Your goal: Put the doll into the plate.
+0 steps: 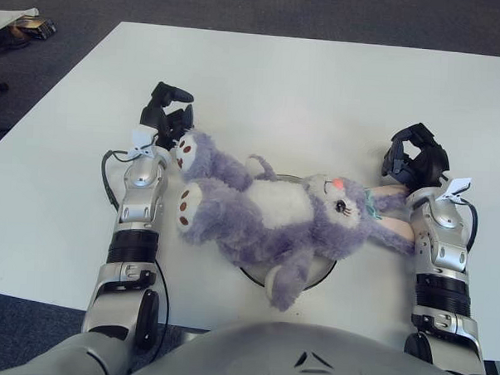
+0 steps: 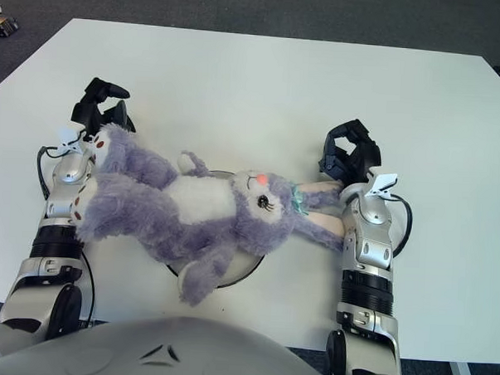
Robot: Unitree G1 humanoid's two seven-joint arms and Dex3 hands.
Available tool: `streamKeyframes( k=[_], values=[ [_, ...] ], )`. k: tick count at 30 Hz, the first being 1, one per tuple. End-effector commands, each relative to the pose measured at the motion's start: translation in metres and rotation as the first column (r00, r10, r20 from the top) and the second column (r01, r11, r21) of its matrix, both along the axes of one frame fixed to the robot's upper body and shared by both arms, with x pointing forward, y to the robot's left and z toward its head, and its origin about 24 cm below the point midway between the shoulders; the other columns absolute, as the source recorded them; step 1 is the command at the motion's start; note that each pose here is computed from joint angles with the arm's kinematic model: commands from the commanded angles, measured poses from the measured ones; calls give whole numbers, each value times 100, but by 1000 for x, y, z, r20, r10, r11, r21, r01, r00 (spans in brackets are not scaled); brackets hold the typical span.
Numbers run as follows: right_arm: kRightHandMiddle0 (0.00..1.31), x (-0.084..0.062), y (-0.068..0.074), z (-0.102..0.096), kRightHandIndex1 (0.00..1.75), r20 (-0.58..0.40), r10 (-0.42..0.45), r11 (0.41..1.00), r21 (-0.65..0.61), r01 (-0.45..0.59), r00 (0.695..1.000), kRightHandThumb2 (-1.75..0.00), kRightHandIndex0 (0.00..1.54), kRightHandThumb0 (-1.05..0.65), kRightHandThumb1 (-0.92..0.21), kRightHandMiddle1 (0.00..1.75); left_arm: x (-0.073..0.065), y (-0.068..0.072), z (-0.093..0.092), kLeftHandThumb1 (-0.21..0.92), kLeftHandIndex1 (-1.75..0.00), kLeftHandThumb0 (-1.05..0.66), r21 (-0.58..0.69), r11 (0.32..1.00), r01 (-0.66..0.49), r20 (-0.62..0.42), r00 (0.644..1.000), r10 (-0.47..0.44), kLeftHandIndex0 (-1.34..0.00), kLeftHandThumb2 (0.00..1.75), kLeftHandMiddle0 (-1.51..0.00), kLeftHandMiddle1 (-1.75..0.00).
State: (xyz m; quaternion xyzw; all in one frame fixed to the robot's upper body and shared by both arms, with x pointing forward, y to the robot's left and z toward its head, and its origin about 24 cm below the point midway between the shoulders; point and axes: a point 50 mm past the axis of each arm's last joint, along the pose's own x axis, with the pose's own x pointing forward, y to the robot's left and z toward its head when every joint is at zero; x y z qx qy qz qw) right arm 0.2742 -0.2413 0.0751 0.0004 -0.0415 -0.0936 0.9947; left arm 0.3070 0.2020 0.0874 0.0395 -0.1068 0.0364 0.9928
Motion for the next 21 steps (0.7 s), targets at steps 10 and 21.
streamKeyframes(
  k=[10, 21],
  values=[
    [47, 6, -1, -10, 175, -73, -16, 998, -55, 12, 997, -109, 107, -43, -50, 175, -6, 1, -12, 67, -175, -39, -6, 998, 66, -19, 998, -66, -35, 87, -98, -175],
    [47, 7, 2, -13, 175, -86, -4, 998, -66, -2, 996, -109, 108, -43, -50, 175, -6, -1, -16, 65, -175, -39, 1, 999, 43, -77, 996, -42, -36, 89, -98, -175]
  ],
)
